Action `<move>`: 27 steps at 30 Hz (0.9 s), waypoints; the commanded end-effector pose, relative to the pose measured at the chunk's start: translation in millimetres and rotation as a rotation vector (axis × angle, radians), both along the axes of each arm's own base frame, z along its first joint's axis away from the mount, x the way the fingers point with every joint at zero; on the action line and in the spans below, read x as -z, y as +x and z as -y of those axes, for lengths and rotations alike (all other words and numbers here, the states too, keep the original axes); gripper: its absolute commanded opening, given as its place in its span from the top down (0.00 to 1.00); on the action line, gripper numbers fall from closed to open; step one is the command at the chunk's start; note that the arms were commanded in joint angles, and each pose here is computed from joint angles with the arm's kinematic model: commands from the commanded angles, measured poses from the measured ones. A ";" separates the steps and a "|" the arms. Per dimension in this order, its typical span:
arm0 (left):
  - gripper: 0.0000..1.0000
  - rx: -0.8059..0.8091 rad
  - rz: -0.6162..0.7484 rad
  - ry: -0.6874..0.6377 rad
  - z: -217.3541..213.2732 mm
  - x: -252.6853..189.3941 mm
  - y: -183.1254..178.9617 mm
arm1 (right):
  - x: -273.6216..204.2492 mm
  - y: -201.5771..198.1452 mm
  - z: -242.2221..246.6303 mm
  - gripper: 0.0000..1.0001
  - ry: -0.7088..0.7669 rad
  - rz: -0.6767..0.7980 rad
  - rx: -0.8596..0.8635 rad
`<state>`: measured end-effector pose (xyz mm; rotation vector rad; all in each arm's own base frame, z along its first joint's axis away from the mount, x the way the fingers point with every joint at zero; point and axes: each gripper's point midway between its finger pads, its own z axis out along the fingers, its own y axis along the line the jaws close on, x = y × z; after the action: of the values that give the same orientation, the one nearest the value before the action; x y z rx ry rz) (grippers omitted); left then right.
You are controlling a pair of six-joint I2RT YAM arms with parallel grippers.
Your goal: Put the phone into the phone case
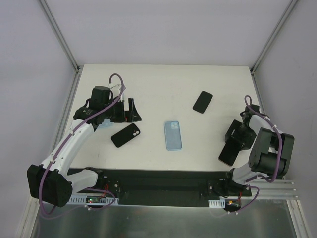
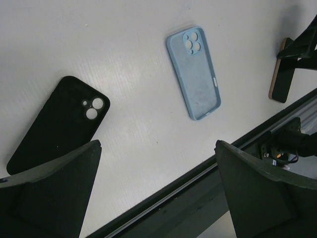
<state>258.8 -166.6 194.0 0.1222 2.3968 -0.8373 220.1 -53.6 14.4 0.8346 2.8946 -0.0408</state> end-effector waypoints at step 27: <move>0.03 0.010 -0.006 0.055 0.3 17.8 6.6 | -21.4 108.0 -121.9 0.03 0.015 0.083 -0.451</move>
<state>261.8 -166.0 180.2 0.1154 2.4350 -0.8073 332.9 67.9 29.8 0.1907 2.9180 0.0506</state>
